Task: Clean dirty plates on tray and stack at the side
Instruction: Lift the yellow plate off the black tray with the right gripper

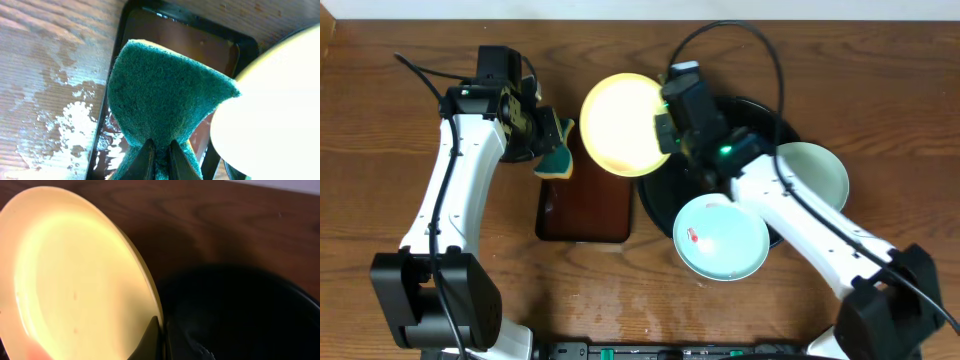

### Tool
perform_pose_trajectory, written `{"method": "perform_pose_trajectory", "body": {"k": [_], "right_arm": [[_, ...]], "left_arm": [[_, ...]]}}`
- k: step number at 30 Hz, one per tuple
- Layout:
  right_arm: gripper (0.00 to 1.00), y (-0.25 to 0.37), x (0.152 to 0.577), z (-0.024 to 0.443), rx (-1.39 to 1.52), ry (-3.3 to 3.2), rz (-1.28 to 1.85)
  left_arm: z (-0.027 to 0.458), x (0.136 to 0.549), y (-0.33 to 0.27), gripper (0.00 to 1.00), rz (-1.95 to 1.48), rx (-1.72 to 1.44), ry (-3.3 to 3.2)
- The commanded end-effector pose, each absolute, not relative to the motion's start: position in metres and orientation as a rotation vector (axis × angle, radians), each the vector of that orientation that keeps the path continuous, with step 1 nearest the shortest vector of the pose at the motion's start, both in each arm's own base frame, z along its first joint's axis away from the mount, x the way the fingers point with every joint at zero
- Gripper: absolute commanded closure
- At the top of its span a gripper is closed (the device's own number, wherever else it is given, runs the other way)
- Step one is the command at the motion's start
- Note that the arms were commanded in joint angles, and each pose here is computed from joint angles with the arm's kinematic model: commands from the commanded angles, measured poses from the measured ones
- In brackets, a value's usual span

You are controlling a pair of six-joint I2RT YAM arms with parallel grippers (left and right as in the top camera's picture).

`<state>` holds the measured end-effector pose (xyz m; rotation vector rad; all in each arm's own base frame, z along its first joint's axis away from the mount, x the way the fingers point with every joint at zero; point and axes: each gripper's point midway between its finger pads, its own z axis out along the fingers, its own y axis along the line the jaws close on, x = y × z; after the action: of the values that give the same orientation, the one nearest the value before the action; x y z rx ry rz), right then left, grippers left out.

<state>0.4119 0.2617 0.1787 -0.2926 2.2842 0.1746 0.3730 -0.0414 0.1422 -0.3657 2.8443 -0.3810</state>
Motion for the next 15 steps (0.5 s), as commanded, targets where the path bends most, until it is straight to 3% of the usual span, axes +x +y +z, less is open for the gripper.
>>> {"method": "perform_pose_trajectory", "body": {"k": [1,7,15], "right_arm": [[0.99,0.273,0.415,0.169,-0.368,2.235,0.039],[0.99,0.286,0.416,0.177,-0.448,2.097,-0.181],[0.99,0.301,0.418,0.235,-0.567,1.805,-0.472]], "left_arm": [[0.148,0.371,-0.037,0.92,-0.414,-0.371,2.836],[0.147,0.368,-0.021,0.92,-0.406,-0.444,2.838],[0.147,0.368,-0.018,0.91,-0.405,-0.459,2.837]]}}
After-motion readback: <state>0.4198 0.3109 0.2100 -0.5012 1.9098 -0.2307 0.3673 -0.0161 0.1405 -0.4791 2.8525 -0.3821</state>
